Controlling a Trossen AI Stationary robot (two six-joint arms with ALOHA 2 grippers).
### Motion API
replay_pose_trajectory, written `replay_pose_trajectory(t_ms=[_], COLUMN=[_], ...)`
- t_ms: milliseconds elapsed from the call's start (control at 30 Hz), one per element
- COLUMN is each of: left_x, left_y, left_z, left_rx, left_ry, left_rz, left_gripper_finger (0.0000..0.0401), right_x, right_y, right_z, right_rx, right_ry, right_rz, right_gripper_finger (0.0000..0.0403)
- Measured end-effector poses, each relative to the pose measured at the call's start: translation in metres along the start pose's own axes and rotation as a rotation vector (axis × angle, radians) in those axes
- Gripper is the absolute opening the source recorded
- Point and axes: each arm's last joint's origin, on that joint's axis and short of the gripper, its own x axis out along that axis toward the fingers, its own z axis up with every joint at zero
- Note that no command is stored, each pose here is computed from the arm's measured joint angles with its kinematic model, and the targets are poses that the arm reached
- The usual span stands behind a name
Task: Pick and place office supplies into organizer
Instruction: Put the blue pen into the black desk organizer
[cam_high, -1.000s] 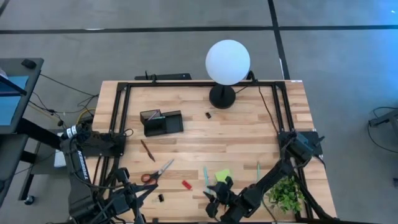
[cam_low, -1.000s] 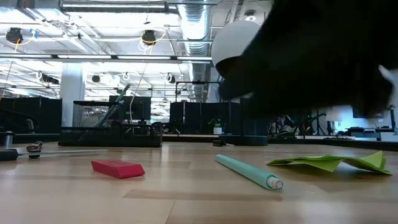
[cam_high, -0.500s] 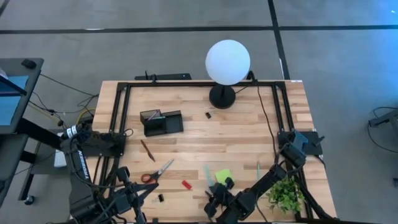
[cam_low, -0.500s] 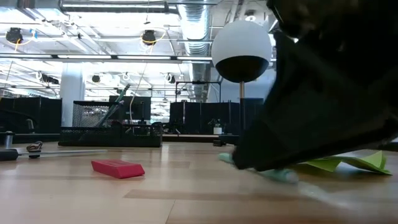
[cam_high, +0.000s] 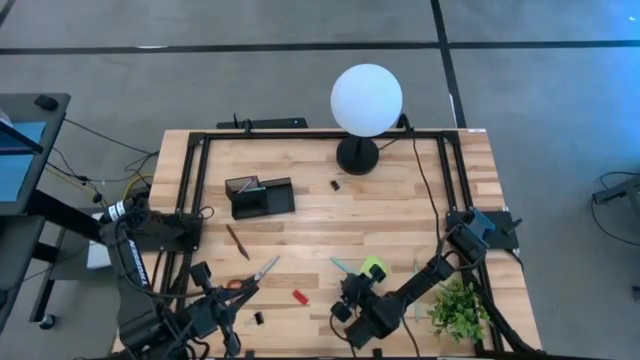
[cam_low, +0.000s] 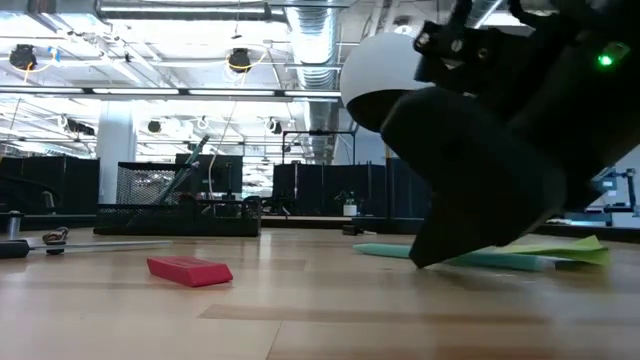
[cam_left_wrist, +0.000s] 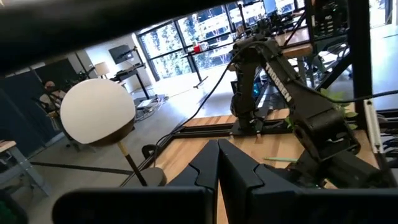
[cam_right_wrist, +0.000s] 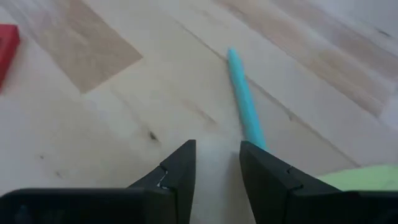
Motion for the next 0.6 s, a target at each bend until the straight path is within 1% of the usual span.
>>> replay_pose_trajectory(t_ms=[100,200,300,367,500,600], left_x=[0.005,0.009,0.012,0.013,0.014,0.014], left_y=[0.001,0.002,0.003,0.003,0.003,0.003], left_z=[-0.001,-0.002,-0.002,-0.002,-0.002,-0.002], left_rx=[0.016,0.025,0.022,0.020,0.004,-0.013], left_ry=[0.017,0.033,0.036,0.038,0.038,0.038], left_rz=[0.009,0.012,0.020,0.024,0.026,0.025], left_gripper_finger=[0.0000,0.0000,0.0000,0.0000,0.0000,0.0000], right_x=[-0.012,-0.030,-0.045,-0.053,-0.062,-0.063], right_y=[0.000,0.000,0.001,-0.002,-0.006,-0.008], right_z=[-0.011,-0.022,-0.031,-0.036,-0.044,-0.053], right_rx=[0.034,0.063,0.062,0.039,0.009,0.026], right_ry=[-0.032,-0.101,-0.170,-0.207,-0.228,-0.238], right_rz=[0.010,0.044,0.082,0.085,0.088,0.109], right_gripper_finger=[0.0118,0.0118,0.0118,0.0118,0.0118,0.0118])
